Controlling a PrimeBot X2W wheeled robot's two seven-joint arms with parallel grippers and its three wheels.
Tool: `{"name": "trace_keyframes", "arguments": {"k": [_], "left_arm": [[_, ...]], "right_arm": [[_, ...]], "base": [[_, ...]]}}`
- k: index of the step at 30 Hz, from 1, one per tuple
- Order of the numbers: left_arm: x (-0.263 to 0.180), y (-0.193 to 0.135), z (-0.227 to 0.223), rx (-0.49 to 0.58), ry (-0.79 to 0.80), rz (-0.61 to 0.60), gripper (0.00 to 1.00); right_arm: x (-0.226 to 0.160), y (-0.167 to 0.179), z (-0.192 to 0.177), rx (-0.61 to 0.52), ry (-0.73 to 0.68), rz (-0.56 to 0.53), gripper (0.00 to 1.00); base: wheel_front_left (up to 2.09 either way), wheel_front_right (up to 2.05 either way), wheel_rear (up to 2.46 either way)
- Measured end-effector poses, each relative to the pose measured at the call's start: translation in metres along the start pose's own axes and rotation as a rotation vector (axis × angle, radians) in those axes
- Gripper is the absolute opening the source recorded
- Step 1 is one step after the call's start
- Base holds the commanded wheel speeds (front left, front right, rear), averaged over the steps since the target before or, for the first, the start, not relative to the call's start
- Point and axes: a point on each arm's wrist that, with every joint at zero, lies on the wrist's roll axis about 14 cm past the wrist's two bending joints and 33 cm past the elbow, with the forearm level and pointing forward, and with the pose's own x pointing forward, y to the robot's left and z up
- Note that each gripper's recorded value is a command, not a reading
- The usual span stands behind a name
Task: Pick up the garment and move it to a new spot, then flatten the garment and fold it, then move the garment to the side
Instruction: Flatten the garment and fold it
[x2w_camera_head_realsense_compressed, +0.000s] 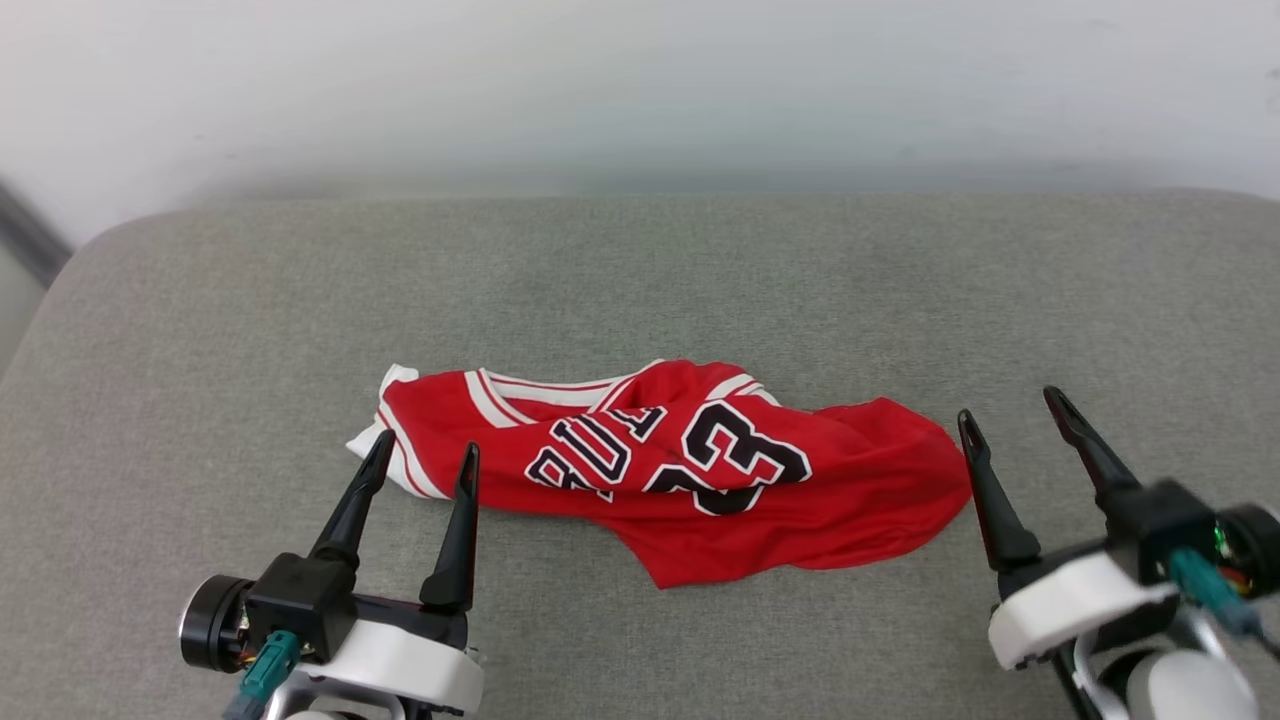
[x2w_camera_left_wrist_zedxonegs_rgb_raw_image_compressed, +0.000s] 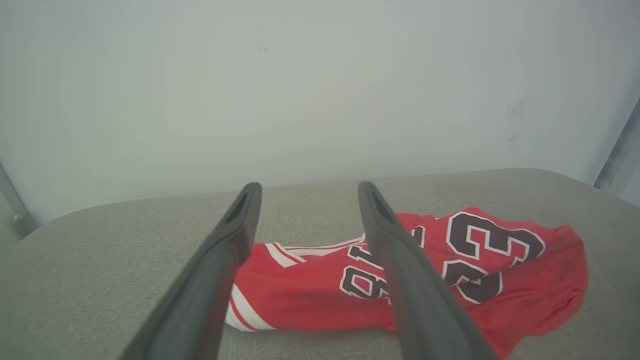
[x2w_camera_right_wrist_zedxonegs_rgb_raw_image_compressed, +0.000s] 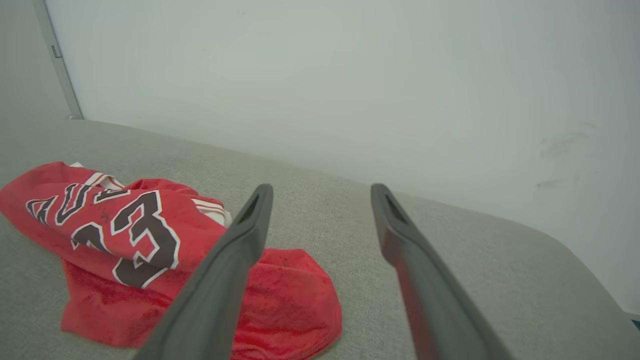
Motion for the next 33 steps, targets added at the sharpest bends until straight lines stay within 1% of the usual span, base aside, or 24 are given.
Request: {"name": "trace_keyframes", "arguments": {"k": [2, 4, 5, 6, 7, 8, 9, 11, 13, 18, 22, 25, 26, 27, 28, 33], "left_arm": [[-0.001, 0.002, -0.002, 0.001, 0.003, 0.004, 1.00], [-0.001, 0.005, -0.004, -0.001, 0.007, 0.011, 1.00], [-0.001, 0.005, -0.005, -0.001, 0.009, 0.013, 1.00], [0.000, 0.007, -0.006, -0.001, 0.011, 0.016, 1.00], [0.001, 0.008, -0.007, -0.001, 0.011, 0.020, 1.00], [0.002, 0.009, -0.007, -0.002, 0.009, 0.024, 1.00], [0.002, 0.009, -0.008, -0.003, 0.010, 0.027, 1.00], [0.002, 0.012, -0.010, 0.000, 0.018, 0.035, 1.00], [0.002, 0.014, -0.012, 0.000, 0.020, 0.043, 1.00], [-0.002, 0.025, -0.016, 0.001, 0.035, 0.078, 1.00], [-0.004, 0.034, -0.018, 0.011, 0.043, 0.107, 1.00], [-0.007, 0.041, -0.020, 0.013, 0.051, 0.132, 1.00], [-0.008, 0.043, -0.020, 0.017, 0.052, 0.137, 1.00], [-0.008, 0.043, -0.020, 0.016, 0.052, 0.139, 1.00], [-0.008, 0.044, -0.020, 0.016, 0.052, 0.142, 1.00], [-0.008, 0.043, -0.021, 0.015, 0.053, 0.139, 1.00]], "right_arm": [[0.009, 0.000, -0.010, -0.016, 0.092, 0.041, 1.00], [0.018, -0.001, -0.021, -0.009, 0.188, 0.075, 1.00], [0.021, -0.001, -0.030, 0.002, 0.253, 0.088, 1.00], [0.023, 0.003, -0.048, -0.009, 0.390, 0.144, 1.00], [0.023, 0.010, -0.057, 0.003, 0.454, 0.180, 1.00], [0.022, 0.019, -0.064, 0.041, 0.514, 0.219, 1.00], [0.023, 0.021, -0.071, 0.063, 0.567, 0.234, 1.00], [0.022, 0.018, -0.086, 0.014, 0.680, 0.268, 1.00], [0.020, 0.014, -0.101, -0.011, 0.774, 0.284, 1.00], [0.027, 0.020, -0.126, -0.033, 0.887, 0.331, 1.00], [0.021, 0.021, -0.153, -0.072, 0.977, 0.357, 1.00], [0.022, 0.025, -0.164, -0.065, 1.000, 0.372, 1.00], [0.022, 0.027, -0.166, -0.059, 1.005, 0.376, 0.94], [0.022, 0.029, -0.168, -0.052, 1.006, 0.380, 0.94], [0.022, 0.030, -0.169, -0.046, 1.007, 0.383, 0.00], [0.015, 0.031, -0.167, -0.021, 1.009, 0.394, 0.00]], "base": [[0.00, 0.00, 0.00], [0.00, 0.00, 0.00], [0.00, 0.00, 0.00], [0.00, 0.00, 0.00], [0.00, 0.00, 0.00], [0.00, 0.00, 0.00], [0.00, 0.00, 0.00], [0.00, 0.00, 0.00], [0.00, 0.00, 0.00], [0.00, 0.00, 0.00], [0.00, 0.00, 0.00], [0.00, 0.00, 0.00], [0.00, 0.00, 0.00], [0.00, 0.00, 0.00], [0.00, 0.00, 0.00], [0.00, 0.00, 0.00]]}}
